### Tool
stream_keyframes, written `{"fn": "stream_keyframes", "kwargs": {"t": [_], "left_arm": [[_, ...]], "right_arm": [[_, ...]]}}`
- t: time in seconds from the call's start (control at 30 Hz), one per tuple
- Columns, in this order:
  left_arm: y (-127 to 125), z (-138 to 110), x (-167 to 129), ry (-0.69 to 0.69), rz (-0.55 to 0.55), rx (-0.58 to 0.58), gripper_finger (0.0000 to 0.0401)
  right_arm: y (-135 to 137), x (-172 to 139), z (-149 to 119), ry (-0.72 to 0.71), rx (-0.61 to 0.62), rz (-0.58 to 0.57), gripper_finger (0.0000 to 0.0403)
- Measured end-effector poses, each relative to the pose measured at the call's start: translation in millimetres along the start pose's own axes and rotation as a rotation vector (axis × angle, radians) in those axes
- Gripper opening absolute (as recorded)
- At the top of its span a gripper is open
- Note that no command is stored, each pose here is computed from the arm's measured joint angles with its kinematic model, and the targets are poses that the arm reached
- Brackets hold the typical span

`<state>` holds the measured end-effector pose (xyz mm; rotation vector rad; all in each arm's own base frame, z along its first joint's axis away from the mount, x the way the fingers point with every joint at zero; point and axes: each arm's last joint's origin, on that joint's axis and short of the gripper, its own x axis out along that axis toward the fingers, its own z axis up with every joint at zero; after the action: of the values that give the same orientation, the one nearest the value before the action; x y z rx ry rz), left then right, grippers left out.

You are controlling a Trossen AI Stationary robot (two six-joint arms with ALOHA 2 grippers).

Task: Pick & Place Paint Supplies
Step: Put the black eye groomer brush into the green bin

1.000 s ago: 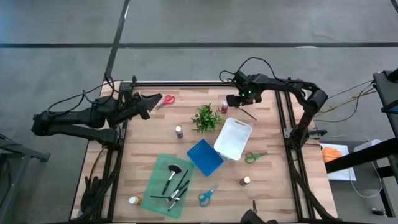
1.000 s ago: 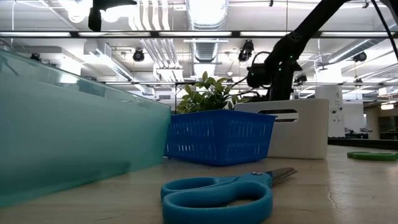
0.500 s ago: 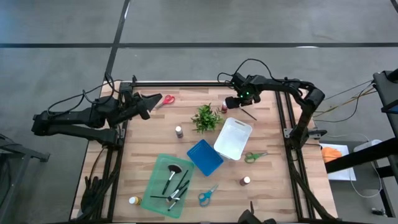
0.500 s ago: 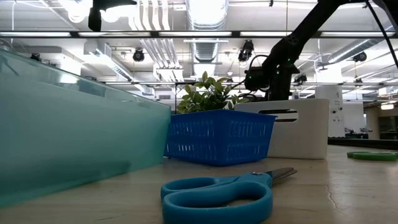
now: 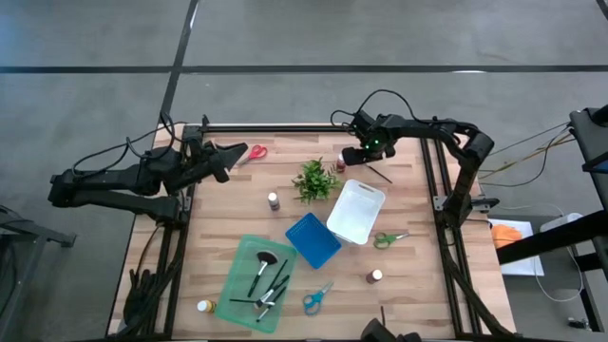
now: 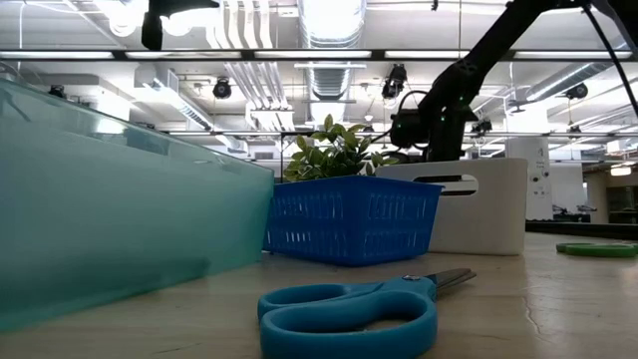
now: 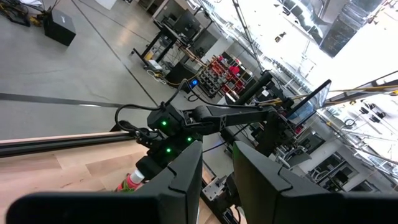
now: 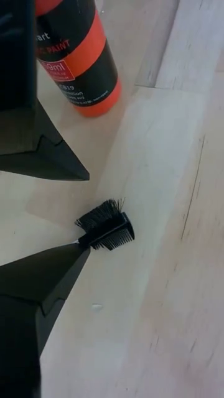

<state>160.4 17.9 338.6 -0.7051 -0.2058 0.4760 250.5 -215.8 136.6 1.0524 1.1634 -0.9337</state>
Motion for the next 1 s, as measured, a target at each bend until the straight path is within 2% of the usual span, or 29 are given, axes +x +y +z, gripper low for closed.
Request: {"fn": "stream_keyframes", "kwargs": {"t": [0.17, 0.5, 0.67, 0.8, 1.0], "left_arm": [[0, 0, 0, 0.000, 0.000, -0.010, 0.0099], [0, 0, 0, 0.000, 0.000, -0.043, 0.0099], [0, 0, 0, 0.000, -0.001, -0.045, 0.0099], [0, 0, 0, 0.000, -0.001, -0.045, 0.0099], [0, 0, 0, 0.000, 0.000, -0.040, 0.0099]], "right_arm": [[-3, 5, 1, 0.016, 0.005, -0.026, 0.0150], [-7, 17, 1, 0.060, -0.022, -0.047, 0.0021], [-9, 11, 3, 0.035, -0.021, -0.052, 0.0008], [-12, -6, 1, -0.039, -0.026, -0.116, 0.0008], [-11, -31, -1, -0.134, -0.148, -0.116, 0.0008]]}}
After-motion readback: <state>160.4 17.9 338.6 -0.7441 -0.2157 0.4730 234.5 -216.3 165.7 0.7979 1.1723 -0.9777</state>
